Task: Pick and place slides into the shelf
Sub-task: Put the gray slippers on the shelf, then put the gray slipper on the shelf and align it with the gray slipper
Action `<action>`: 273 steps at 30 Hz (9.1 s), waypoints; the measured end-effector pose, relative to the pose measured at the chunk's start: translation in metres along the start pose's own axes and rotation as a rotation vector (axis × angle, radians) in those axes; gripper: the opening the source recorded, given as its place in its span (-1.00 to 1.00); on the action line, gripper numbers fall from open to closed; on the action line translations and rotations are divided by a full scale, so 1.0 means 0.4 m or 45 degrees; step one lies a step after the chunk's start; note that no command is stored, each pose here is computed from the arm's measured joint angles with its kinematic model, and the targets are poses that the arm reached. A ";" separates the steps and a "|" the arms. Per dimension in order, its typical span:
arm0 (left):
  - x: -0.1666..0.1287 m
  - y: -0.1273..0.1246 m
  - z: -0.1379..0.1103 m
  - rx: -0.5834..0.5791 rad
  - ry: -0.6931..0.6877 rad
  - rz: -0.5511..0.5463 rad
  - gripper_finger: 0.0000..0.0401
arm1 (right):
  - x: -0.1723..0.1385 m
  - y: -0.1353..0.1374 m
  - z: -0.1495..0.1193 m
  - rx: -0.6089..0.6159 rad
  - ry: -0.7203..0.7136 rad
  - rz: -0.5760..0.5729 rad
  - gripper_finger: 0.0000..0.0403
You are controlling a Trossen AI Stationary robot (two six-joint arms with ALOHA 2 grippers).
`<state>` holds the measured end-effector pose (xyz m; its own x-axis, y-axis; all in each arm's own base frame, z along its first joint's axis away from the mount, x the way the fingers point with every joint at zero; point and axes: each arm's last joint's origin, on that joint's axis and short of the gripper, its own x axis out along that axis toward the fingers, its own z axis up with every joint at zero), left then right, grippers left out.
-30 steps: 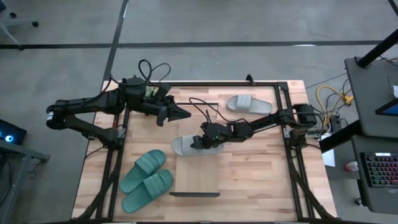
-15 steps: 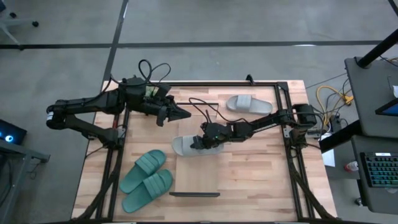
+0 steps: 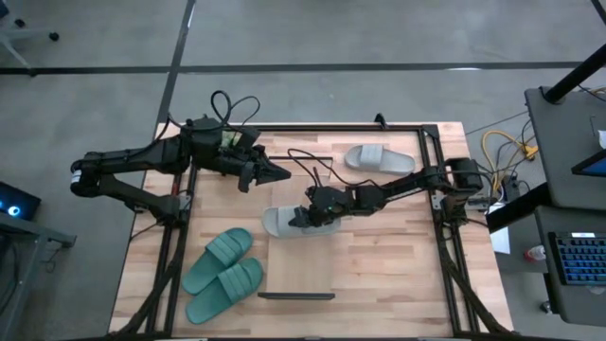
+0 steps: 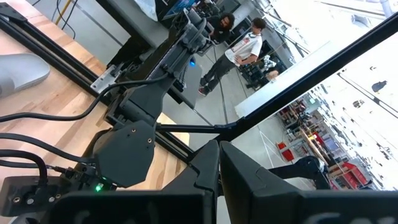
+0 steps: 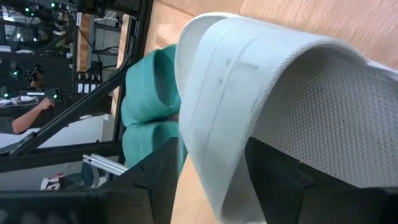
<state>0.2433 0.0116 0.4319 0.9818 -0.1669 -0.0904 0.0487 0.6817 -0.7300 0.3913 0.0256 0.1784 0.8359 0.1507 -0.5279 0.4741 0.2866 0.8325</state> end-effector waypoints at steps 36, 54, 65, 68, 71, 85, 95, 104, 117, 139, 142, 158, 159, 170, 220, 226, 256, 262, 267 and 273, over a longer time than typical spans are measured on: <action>0.000 0.001 -0.001 0.004 0.005 0.001 -1.00 | -0.071 0.092 0.044 -0.253 0.043 -0.466 -0.10; 0.001 0.002 -0.004 0.047 0.035 -0.017 -1.00 | -0.281 0.129 0.061 -0.215 -0.217 -0.576 -0.08; 0.002 0.003 -0.006 0.063 0.044 -0.022 -1.00 | -0.342 0.107 0.074 -0.202 -0.291 -0.604 -0.08; 0.002 0.003 -0.006 0.063 0.044 -0.022 -1.00 | -0.351 0.086 0.082 -0.182 -0.271 -0.613 -0.08; 0.002 0.002 -0.005 0.059 0.043 -0.023 -1.00 | -0.362 0.067 0.092 -0.203 -0.250 -0.595 -0.08; 0.018 0.011 -0.009 0.074 0.057 -0.011 -1.00 | -0.464 -0.048 0.150 -0.154 -0.291 -0.542 -0.08; 0.027 0.017 -0.011 0.084 0.067 -0.002 -1.00 | -0.525 -0.130 0.175 -0.022 -0.382 -0.570 -0.08; 0.028 0.018 -0.011 0.080 0.068 0.000 -1.00 | -0.542 -0.211 0.199 0.109 -0.408 -0.658 -0.08; 0.029 0.018 -0.012 0.081 0.073 -0.003 -1.00 | -0.578 -0.252 0.237 0.193 -0.493 -0.728 -0.08; 0.029 0.016 -0.013 0.079 0.095 -0.028 -1.00 | -0.509 -0.339 0.267 0.202 -0.275 -0.941 -0.08; 0.029 0.016 -0.013 0.078 0.095 -0.028 -1.00 | -0.506 -0.349 0.273 0.201 -0.267 -0.957 -0.08; 0.029 0.016 -0.013 0.075 0.094 -0.029 -1.00 | -0.494 -0.387 0.334 0.225 -0.313 -0.823 -0.08; 0.029 0.016 -0.013 0.075 0.094 -0.029 -1.00 | -0.491 -0.389 0.335 0.225 -0.308 -0.816 -0.08; 0.029 0.015 -0.012 0.048 0.091 -0.031 -1.00 | -0.478 -0.398 0.340 0.242 -0.292 -0.803 -0.23; 0.028 0.016 -0.012 0.126 0.090 -0.031 -1.00 | -0.635 -0.203 0.260 0.106 -0.635 -0.405 -0.95; 0.028 0.017 -0.012 0.126 0.090 -0.030 -1.00 | -0.649 -0.170 0.240 0.083 -0.669 -0.305 -0.94; 0.020 0.026 0.010 0.159 0.043 -0.011 -1.00 | -0.573 -0.026 0.135 -0.045 -0.652 0.079 -0.94; 0.019 0.025 0.015 0.165 0.023 -0.020 -1.00 | -0.556 -0.016 0.111 -0.048 -0.624 0.080 -0.94; 0.020 0.025 0.014 0.163 0.025 -0.019 -1.00 | -0.513 -0.004 0.102 -0.062 -0.582 0.118 -0.94; 0.020 0.025 0.014 0.159 0.025 -0.019 -1.00 | -0.433 0.013 0.098 -0.050 -0.545 0.215 -0.94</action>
<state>0.2526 0.0213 0.4277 0.9771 -0.1909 -0.0945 0.0870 0.7625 -0.6411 0.2598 -0.0362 0.2806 0.9434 -0.2039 -0.2617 0.3177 0.3287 0.8894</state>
